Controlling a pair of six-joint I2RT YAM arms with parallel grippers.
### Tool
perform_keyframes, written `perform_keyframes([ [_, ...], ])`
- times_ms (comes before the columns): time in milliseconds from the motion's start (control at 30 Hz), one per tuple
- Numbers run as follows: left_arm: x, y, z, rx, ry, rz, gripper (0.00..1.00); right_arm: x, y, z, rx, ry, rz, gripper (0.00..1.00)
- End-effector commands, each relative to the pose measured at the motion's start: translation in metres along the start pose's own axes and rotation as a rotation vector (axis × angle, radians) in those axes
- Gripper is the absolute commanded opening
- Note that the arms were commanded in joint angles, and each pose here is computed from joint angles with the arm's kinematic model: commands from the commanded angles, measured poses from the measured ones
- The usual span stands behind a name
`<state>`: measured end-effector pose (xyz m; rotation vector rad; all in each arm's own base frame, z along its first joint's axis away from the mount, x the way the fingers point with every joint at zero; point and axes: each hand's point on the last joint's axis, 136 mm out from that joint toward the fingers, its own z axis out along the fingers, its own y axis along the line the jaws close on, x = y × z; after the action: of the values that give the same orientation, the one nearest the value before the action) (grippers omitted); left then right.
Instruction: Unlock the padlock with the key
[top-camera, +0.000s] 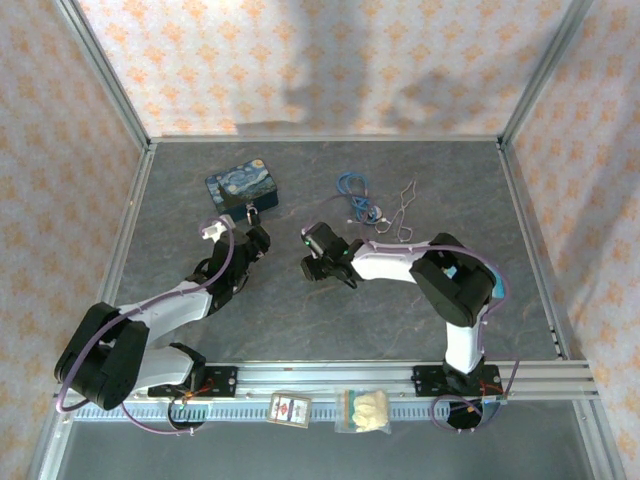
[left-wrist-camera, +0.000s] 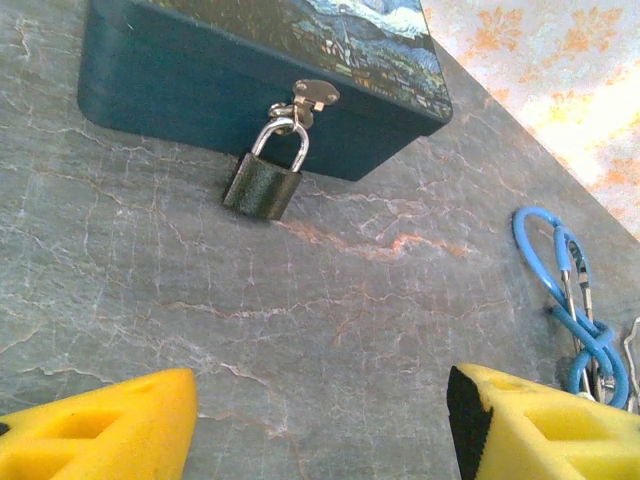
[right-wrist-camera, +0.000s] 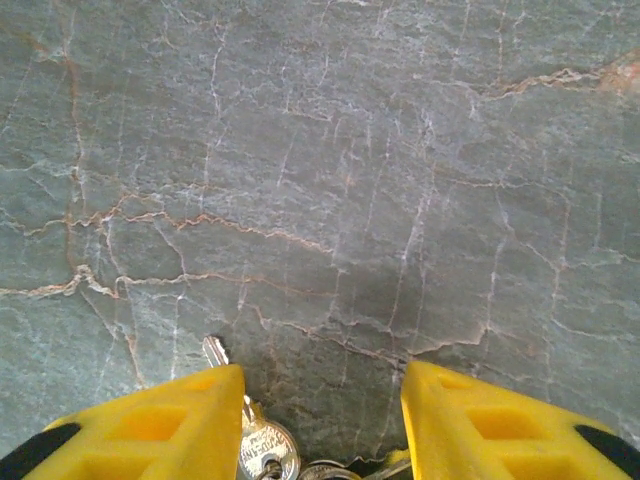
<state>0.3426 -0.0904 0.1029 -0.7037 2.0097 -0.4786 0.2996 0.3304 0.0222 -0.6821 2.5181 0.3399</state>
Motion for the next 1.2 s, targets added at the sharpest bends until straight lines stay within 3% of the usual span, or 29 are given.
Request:
perform_keyframes([
  [0, -0.015, -0.005, -0.004, 0.011, -0.047, -0.011, 0.68, 0.065, -0.022, -0.001, 0.109, 0.192, -0.021, 0.45],
  [267, -0.016, -0.006, -0.005, 0.021, -0.047, -0.018, 0.68, 0.078, -0.026, -0.001, 0.174, 0.199, -0.057, 0.45],
  [433, -0.015, -0.004, -0.006, 0.022, -0.05, -0.024, 0.68, 0.08, -0.031, 0.001, 0.203, 0.2, -0.074, 0.36],
  [833, -0.003, -0.013, -0.008, 0.106, 0.003, -0.115, 0.68, 0.069, 0.002, -0.007, 0.007, 0.161, 0.044, 0.0],
  [1167, 0.034, -0.051, -0.01, 0.287, 0.136, -0.227, 0.66, 0.024, 0.008, -0.03, -0.245, 0.046, 0.204, 0.0],
])
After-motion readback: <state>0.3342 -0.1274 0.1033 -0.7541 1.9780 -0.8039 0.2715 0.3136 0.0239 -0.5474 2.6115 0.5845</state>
